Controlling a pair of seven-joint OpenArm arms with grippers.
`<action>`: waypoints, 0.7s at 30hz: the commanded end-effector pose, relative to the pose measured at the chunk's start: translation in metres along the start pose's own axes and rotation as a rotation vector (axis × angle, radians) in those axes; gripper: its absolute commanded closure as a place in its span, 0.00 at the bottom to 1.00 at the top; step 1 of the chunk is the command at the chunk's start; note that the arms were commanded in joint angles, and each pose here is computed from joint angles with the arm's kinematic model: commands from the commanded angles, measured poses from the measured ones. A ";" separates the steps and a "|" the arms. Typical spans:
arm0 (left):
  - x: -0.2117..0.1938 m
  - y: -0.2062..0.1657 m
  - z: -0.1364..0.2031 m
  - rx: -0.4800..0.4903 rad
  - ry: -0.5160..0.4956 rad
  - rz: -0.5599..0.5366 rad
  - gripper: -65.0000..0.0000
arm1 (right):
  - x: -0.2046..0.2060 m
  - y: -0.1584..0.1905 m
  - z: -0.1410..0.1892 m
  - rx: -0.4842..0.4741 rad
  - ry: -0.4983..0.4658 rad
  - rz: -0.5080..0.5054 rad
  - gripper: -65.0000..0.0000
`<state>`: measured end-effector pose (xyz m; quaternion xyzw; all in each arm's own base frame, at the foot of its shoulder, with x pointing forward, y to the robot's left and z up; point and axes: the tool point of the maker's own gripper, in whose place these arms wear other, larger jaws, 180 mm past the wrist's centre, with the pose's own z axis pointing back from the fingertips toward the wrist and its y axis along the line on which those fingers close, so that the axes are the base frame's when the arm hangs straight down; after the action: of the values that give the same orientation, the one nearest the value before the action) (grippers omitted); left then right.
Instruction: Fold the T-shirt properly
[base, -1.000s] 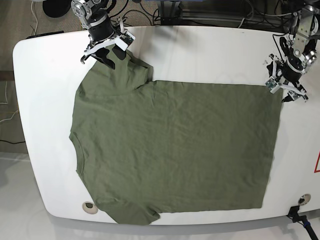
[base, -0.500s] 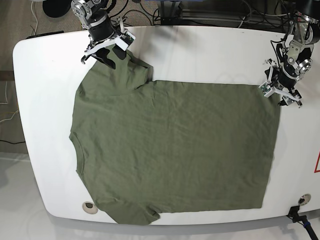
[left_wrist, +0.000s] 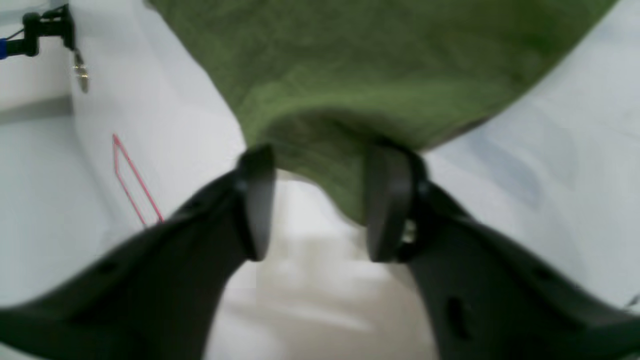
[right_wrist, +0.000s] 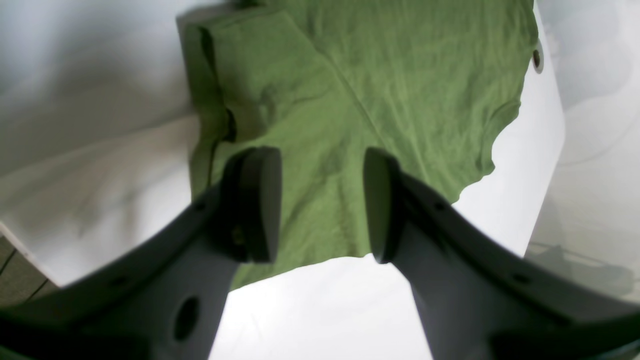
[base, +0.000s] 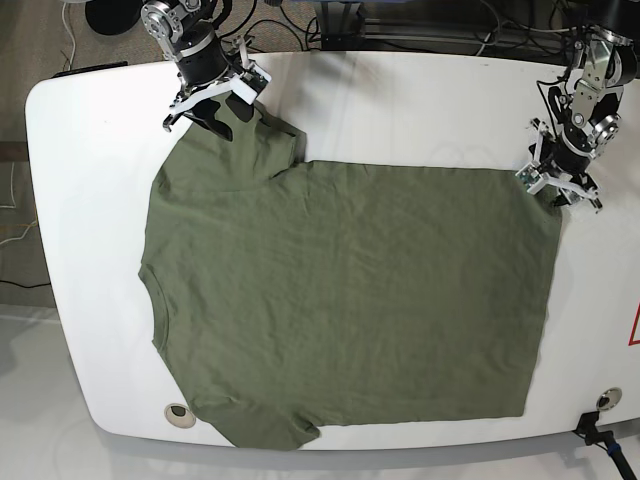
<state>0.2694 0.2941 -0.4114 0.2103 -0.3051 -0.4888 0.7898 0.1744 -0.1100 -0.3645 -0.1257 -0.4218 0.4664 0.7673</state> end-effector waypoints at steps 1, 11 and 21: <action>-0.002 0.004 0.002 -0.005 0.008 -0.020 0.74 | 0.005 -0.006 0.002 -0.021 -0.023 0.000 0.59; 0.016 -0.032 -0.001 -0.059 -0.032 0.042 1.00 | -0.009 0.010 -0.009 0.020 0.028 -0.025 0.60; 0.024 -0.033 -0.003 -0.044 -0.047 0.091 1.00 | -0.007 0.013 -0.011 0.019 0.030 -0.044 0.60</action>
<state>0.2629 0.2546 -0.4250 0.1688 -0.3365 -0.4583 0.8052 0.1725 -0.1081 -0.3884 -0.1153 -0.4001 0.4512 0.7894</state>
